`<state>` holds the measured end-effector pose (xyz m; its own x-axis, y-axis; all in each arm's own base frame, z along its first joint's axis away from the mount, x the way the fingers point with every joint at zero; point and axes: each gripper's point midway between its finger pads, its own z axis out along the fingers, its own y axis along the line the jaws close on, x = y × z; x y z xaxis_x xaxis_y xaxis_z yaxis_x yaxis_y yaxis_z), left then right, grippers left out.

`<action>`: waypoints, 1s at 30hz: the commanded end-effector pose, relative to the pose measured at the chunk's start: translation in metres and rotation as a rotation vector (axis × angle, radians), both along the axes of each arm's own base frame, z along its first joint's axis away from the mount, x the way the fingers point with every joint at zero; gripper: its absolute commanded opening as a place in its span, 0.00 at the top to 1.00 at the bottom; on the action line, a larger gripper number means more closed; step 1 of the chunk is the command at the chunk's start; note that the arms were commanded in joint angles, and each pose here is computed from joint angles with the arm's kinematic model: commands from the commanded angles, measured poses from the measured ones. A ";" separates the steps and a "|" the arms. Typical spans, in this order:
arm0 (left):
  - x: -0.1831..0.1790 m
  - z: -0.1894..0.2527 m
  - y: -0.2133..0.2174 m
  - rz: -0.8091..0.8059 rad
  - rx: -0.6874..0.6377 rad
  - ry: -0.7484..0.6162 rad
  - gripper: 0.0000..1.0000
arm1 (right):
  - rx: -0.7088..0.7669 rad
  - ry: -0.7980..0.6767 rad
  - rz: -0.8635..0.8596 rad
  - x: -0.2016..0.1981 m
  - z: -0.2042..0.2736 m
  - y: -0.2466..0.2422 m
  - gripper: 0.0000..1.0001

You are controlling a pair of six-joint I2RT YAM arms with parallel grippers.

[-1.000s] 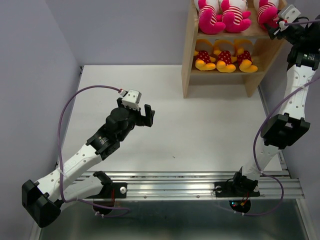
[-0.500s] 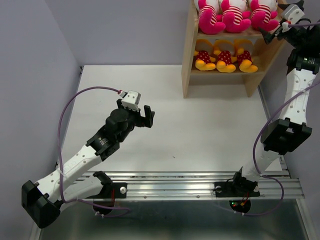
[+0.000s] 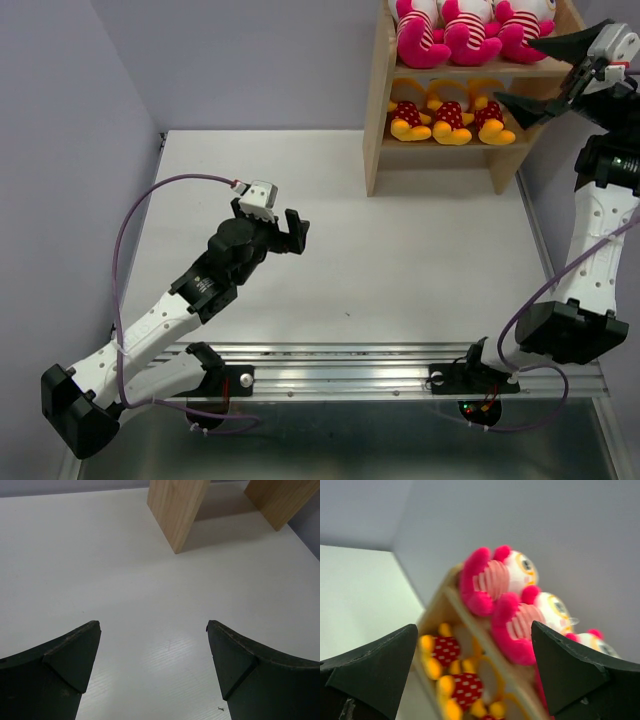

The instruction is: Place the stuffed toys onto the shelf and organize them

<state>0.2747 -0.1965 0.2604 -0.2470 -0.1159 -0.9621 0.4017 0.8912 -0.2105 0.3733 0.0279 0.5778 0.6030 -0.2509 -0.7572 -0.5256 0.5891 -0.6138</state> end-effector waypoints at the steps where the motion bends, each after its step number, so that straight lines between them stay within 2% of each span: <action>1: 0.004 0.032 0.000 0.021 -0.092 -0.070 0.01 | 0.123 0.413 0.226 -0.034 -0.052 0.028 0.00; 4: 0.007 0.035 0.002 0.053 -0.117 -0.058 0.01 | 0.182 0.651 0.307 -0.044 -0.100 0.033 0.00; 6: 0.008 0.038 0.003 0.068 -0.133 -0.050 0.01 | 0.221 0.752 0.322 -0.046 -0.120 0.029 0.00; 8: 0.009 0.039 0.003 0.075 -0.144 -0.043 0.01 | 0.272 0.819 0.303 -0.042 -0.143 0.018 0.00; 13: 0.006 0.041 0.006 0.087 -0.170 -0.035 0.01 | 0.408 0.832 0.175 -0.016 -0.173 0.000 0.00; 14: 0.005 0.041 0.007 0.089 -0.173 -0.033 0.01 | 0.360 0.733 0.093 -0.002 -0.181 -0.010 0.00; 15: 0.005 0.041 0.008 0.094 -0.177 -0.031 0.01 | 0.418 0.895 -0.050 0.001 -0.203 -0.018 0.00; 16: 0.004 0.042 0.010 0.099 -0.184 -0.032 0.01 | 0.259 0.796 -0.301 0.033 -0.224 -0.021 0.00; 18: 0.002 0.042 0.013 0.109 -0.191 -0.030 0.01 | 0.228 0.848 -0.471 0.035 -0.259 -0.033 0.00; 20: 0.002 0.039 0.016 0.121 -0.194 -0.025 0.01 | 0.207 0.854 -0.529 0.028 -0.275 -0.041 0.00; 24: 0.002 0.035 0.022 0.157 -0.205 -0.010 0.01 | 0.201 0.987 -0.662 0.012 -0.321 -0.056 0.00; 26: 0.005 0.033 0.026 0.183 -0.208 -0.006 0.01 | 0.231 1.026 -0.817 0.005 -0.341 -0.077 0.00; 27: 0.006 0.032 0.026 0.193 -0.214 -0.002 0.01 | 0.260 1.034 -0.887 0.002 -0.344 -0.086 0.00; 30: 0.009 0.028 0.027 0.213 -0.213 0.010 0.01 | 0.265 1.023 -0.944 -0.011 -0.349 -0.092 0.00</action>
<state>0.2771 -0.1772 0.2748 -0.2463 -0.3054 -0.9198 0.2564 0.8947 -0.3658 0.3811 -0.0316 0.2281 -0.5199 -0.0386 -0.8533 -0.1948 0.9780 0.0744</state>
